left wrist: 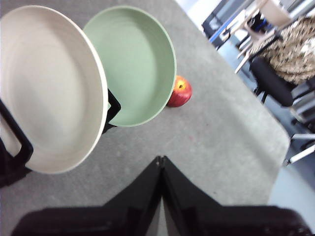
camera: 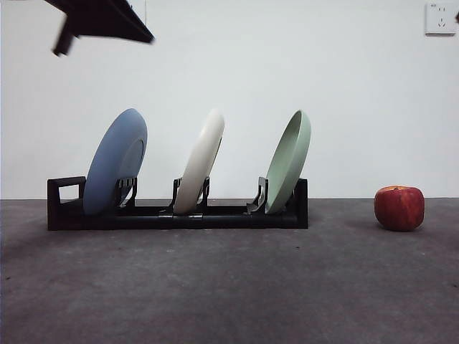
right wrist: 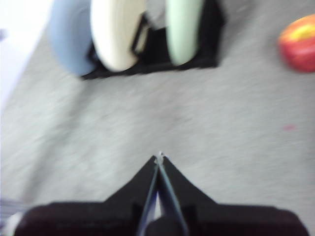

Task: Take the yellow plate from the plate rack,put the plate on the table,take the apple from the table,put the apple in the plate

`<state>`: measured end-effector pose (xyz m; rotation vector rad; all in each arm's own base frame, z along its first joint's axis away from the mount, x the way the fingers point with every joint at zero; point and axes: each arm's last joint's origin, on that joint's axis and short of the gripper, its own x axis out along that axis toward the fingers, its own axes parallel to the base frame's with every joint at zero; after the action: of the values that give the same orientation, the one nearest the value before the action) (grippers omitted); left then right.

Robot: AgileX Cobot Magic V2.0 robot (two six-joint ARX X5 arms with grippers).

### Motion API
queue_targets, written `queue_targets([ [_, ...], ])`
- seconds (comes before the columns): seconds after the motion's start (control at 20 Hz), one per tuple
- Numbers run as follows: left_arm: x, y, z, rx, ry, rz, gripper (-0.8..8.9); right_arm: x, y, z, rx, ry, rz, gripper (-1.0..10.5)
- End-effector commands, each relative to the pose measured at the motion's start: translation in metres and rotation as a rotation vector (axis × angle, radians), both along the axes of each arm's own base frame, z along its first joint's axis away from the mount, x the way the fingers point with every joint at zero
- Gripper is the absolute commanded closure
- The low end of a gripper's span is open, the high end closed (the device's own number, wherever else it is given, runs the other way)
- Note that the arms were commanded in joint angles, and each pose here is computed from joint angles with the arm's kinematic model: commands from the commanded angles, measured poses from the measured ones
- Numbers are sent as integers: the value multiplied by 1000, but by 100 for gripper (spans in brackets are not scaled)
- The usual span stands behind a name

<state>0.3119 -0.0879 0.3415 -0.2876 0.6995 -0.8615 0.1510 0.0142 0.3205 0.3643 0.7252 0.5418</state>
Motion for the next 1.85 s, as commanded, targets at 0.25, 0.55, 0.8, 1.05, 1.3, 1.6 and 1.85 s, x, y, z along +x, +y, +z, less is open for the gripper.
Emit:
queue_targets([
  [0.25, 40, -45, 2, 229, -85, -11, 807, 0, 1, -2, 26, 30, 43, 947],
  [0.55, 61, -76, -12, 344, -81, 15, 360, -1, 1, -2, -5, 11, 71, 947],
  [0.8, 70, -85, -29, 364, -62, 3, 299, -1, 1, -3, -6, 19, 72, 947],
  [1.05, 81, -91, -49, 376, -50, -20, 308, -2, 1, -4, -8, 34, 70, 947],
  [1.3, 85, -101, -60, 392, -74, -48, 453, -3, 1, -5, -7, 49, 70, 947],
  [1.6, 86, -102, -59, 386, -97, -56, 826, -5, 1, -7, -6, 81, 70, 947],
  [1.85, 87, -102, -58, 385, -109, -54, 824, -7, 1, -8, -9, 105, 75, 947],
])
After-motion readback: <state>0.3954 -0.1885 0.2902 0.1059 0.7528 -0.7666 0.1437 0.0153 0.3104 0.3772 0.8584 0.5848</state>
